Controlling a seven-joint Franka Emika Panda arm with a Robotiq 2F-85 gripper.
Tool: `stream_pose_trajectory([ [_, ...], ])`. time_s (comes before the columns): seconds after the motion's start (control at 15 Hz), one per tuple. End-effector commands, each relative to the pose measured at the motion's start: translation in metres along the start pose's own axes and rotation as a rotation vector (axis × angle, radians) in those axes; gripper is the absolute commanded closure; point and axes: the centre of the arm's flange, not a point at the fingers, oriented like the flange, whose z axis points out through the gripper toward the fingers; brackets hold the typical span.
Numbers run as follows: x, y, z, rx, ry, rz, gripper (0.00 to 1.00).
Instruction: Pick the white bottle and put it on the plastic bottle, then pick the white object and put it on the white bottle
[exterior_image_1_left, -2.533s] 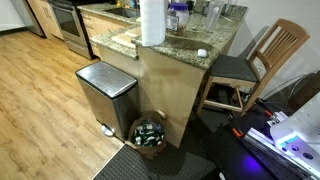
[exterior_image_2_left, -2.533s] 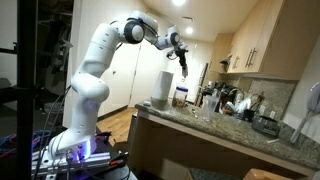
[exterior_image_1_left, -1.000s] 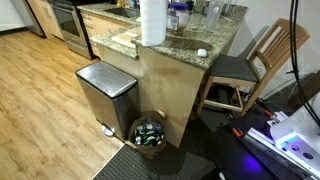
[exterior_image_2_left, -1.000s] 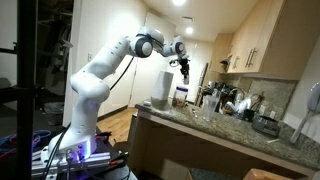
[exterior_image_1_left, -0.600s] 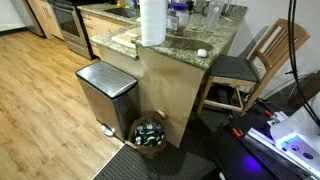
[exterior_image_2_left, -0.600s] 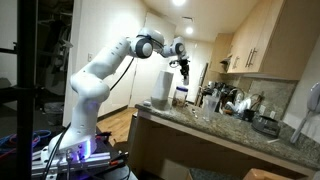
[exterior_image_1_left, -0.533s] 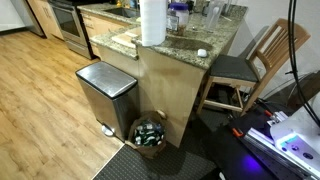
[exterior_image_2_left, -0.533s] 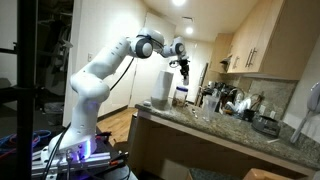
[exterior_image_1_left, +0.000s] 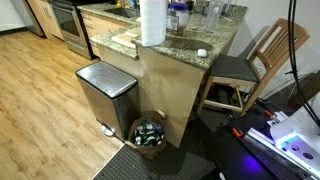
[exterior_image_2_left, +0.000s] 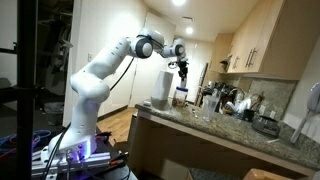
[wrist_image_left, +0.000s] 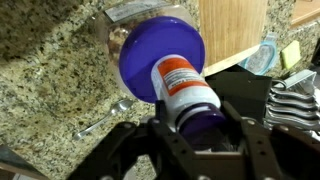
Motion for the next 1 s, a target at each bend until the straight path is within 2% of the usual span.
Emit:
stream_pose_trajectory([
  [0.0, 0.000, 0.018, 0.008, -0.041, -0.031, 0.021, 0.74],
  [0.27, 0.004, 0.021, 0.009, -0.042, -0.012, 0.019, 0.74],
  [0.33, 0.003, 0.021, 0.008, -0.036, -0.006, 0.017, 0.24],
  [0.4, 0.003, 0.021, 0.006, -0.024, -0.013, 0.013, 0.23],
  [0.6, -0.004, 0.020, -0.002, 0.012, -0.011, -0.006, 0.01],
  [0.87, -0.010, 0.019, -0.021, 0.065, -0.018, -0.019, 0.00],
  [0.93, -0.011, 0.019, -0.031, 0.075, 0.009, -0.021, 0.00],
])
